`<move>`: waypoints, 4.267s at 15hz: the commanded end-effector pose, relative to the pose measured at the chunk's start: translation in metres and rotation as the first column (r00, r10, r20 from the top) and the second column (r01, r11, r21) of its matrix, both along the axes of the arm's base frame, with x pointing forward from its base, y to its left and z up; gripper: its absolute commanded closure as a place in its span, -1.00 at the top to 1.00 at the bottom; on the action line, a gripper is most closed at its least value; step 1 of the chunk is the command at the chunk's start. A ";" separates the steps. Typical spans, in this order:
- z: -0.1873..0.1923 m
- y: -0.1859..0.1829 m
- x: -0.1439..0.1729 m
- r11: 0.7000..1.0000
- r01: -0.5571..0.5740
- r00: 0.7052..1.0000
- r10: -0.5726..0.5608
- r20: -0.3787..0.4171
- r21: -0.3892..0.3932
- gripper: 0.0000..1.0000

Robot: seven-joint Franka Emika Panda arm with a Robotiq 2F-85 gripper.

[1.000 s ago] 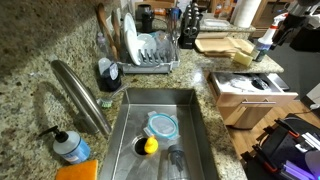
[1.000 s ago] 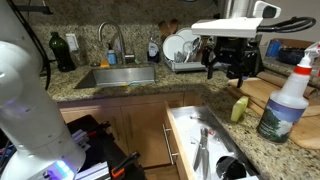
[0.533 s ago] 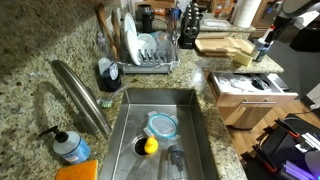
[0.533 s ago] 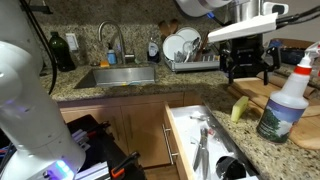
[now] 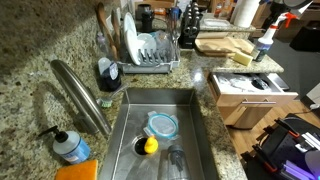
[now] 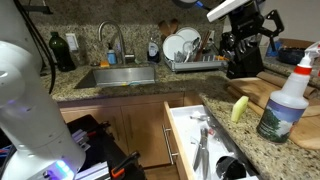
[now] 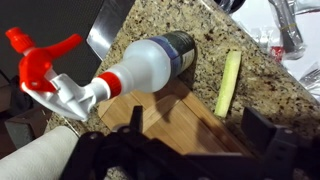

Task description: Place the yellow sponge inside the open drawer

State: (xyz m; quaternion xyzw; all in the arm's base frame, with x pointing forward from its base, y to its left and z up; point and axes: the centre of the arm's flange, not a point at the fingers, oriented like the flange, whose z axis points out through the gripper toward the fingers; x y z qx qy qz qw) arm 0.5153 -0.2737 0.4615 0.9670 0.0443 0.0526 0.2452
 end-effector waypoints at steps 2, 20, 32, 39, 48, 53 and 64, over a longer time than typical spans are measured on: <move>-0.024 -0.017 0.005 0.992 -0.068 0.996 0.073 -0.048 0.103 1.00; -0.064 -0.035 0.039 0.991 -0.100 0.990 0.107 -0.093 0.084 1.00; -0.116 -0.030 0.045 0.968 -0.100 0.981 0.135 -0.138 0.231 1.00; -0.163 -0.032 0.068 0.962 -0.066 0.972 0.123 -0.201 0.266 1.00; -0.185 -0.035 0.061 0.931 -0.064 0.980 0.128 -0.155 0.359 1.00; -0.187 -0.029 0.058 0.940 -0.045 0.979 0.109 -0.172 0.339 1.00; -0.188 -0.029 0.060 0.940 -0.049 0.978 0.113 -0.173 0.337 -0.39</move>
